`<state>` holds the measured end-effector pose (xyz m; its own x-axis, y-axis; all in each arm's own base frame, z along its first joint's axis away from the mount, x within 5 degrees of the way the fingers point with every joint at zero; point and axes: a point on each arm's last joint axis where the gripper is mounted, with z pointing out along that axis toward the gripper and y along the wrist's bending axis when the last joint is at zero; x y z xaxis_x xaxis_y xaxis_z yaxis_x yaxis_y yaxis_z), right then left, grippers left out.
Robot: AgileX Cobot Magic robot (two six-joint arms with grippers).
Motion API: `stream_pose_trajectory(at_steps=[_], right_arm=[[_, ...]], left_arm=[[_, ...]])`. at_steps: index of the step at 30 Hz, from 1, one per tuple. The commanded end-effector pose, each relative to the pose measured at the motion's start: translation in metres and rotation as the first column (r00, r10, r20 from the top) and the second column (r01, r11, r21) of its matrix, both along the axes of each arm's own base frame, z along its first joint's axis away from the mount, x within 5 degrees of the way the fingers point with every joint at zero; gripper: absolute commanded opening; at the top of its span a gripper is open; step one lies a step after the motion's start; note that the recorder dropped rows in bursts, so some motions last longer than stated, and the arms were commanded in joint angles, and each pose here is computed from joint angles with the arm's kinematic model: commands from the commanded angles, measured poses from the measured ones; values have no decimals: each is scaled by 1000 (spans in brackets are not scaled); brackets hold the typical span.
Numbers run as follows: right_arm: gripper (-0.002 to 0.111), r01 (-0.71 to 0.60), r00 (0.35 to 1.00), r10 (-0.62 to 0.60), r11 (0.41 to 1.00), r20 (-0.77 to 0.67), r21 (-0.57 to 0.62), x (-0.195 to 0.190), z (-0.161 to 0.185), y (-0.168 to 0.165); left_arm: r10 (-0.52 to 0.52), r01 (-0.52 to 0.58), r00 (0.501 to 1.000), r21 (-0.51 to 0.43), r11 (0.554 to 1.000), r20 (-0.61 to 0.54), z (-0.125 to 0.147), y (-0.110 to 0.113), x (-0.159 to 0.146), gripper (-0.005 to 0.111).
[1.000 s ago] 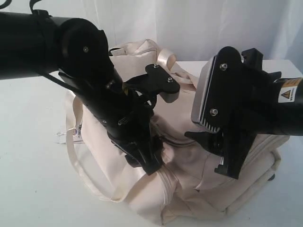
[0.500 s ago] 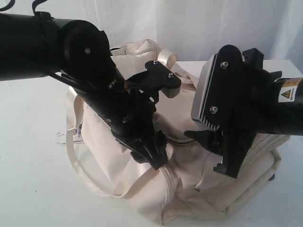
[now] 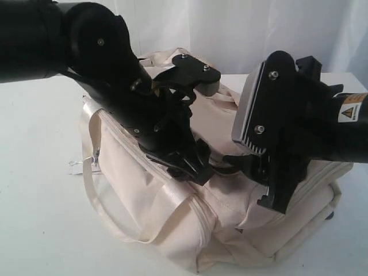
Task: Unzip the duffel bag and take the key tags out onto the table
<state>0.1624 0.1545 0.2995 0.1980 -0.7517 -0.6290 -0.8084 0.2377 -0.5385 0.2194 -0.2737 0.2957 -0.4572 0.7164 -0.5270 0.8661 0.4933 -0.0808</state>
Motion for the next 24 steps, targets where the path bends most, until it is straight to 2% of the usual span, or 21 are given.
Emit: stream_pose_trajectory(at_steps=[1,11,16,24], right_arm=[[73,5,1000,-5,1000,0,14,-1,0,0],[73,10,1000,-10,1000,-3,20,-1,0,0],[73,11,1000,-11,1000,-4,21,-1,0,0],[73,11,1000,-11,1000,-4,21,-1,0,0]], left_arm=[[2,-2,1000,9,1000,-23,4,3,-3,67],[-17,18,1000,99,995,-5,1,10,-3,67],[3,-1,1000,100,995,-16,0,10,-2,67],[29,-21,998,131,991,-58,-16,6,1,67]])
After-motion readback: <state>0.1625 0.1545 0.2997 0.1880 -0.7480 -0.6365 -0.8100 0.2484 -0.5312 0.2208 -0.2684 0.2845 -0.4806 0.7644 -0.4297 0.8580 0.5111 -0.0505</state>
